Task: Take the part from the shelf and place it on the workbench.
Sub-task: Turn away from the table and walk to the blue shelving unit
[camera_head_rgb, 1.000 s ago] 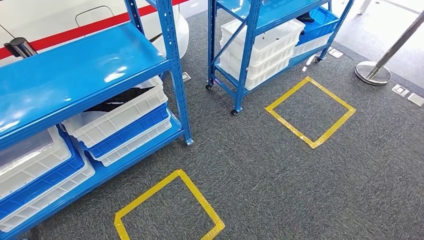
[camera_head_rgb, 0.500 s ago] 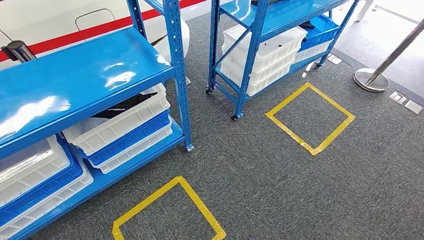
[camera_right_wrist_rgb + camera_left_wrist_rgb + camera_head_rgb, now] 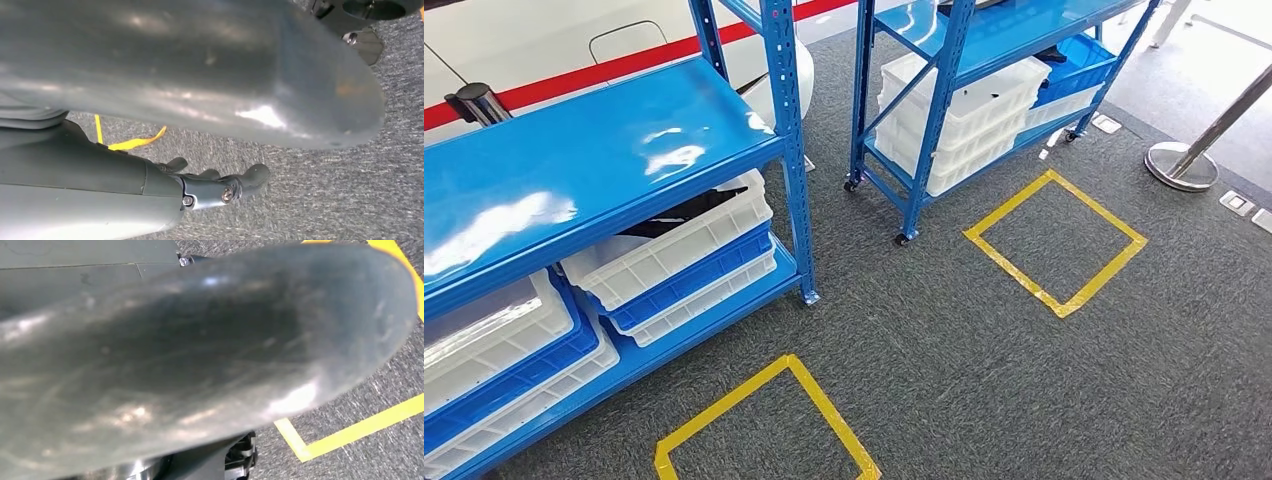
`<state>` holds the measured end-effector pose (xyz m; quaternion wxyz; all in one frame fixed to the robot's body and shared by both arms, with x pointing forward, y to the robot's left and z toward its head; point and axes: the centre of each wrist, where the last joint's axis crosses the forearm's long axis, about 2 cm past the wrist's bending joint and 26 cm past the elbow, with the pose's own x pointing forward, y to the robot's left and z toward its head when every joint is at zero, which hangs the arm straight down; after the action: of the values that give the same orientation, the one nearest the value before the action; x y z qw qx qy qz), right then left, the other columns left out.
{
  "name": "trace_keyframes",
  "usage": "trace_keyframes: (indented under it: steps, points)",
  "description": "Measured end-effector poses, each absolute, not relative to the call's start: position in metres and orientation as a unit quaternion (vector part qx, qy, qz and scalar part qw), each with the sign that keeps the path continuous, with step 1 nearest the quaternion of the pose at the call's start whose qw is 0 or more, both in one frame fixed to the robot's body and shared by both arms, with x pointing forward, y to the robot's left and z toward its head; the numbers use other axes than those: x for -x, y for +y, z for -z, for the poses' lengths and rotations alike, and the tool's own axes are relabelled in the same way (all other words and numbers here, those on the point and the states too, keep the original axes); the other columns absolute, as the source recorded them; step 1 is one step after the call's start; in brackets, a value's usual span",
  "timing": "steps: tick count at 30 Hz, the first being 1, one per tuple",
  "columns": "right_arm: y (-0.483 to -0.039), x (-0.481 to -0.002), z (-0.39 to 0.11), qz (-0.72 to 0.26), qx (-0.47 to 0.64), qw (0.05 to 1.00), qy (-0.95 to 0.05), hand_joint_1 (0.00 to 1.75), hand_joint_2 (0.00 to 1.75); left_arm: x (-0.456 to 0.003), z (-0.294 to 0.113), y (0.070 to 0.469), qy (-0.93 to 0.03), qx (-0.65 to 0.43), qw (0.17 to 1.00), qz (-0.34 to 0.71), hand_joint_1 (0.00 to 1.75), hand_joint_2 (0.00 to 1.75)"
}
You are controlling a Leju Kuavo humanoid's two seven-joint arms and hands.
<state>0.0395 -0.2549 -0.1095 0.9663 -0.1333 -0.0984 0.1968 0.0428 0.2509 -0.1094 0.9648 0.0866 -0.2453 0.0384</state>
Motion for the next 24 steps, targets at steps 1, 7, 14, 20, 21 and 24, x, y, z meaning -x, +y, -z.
trace_keyframes:
  steps: [1, 7, 14, 20, 21, 24]
  points:
    - [-0.2547, -0.0399, 0.1095, -0.197, 0.133, 0.966, -0.098, 0.00, 0.00, -0.0427, 0.1094, 0.2508, -0.245, -0.087, 0.965, -0.038, 0.00, 0.00]
    - [-0.2539, -0.0398, 0.1094, -0.199, 0.134, 0.966, -0.098, 0.00, 0.00, -0.0422, 0.1094, 0.2507, -0.245, -0.088, 0.965, -0.038, 0.00, 0.00]
    - [-0.2533, -0.0395, 0.1094, -0.199, 0.134, 0.966, -0.098, 0.00, 0.00, -0.0420, 0.1094, 0.2511, -0.243, -0.092, 0.965, -0.038, 0.00, 0.00]
    - [-0.2536, -0.0400, 0.1094, -0.199, 0.134, 0.966, -0.098, 0.00, 0.00, -0.0441, 0.1091, 0.2505, -0.243, -0.093, 0.965, -0.038, 0.00, 0.00]
    - [-0.2537, -0.0403, 0.1093, -0.199, 0.134, 0.966, -0.099, 0.00, 0.00, -0.0443, 0.1091, 0.2504, -0.243, -0.093, 0.965, -0.038, 0.00, 0.00]
    - [-0.2537, -0.0404, 0.1093, -0.199, 0.135, 0.966, -0.098, 0.00, 0.00, -0.0443, 0.1090, 0.2501, -0.243, -0.094, 0.965, -0.038, 0.00, 0.00]
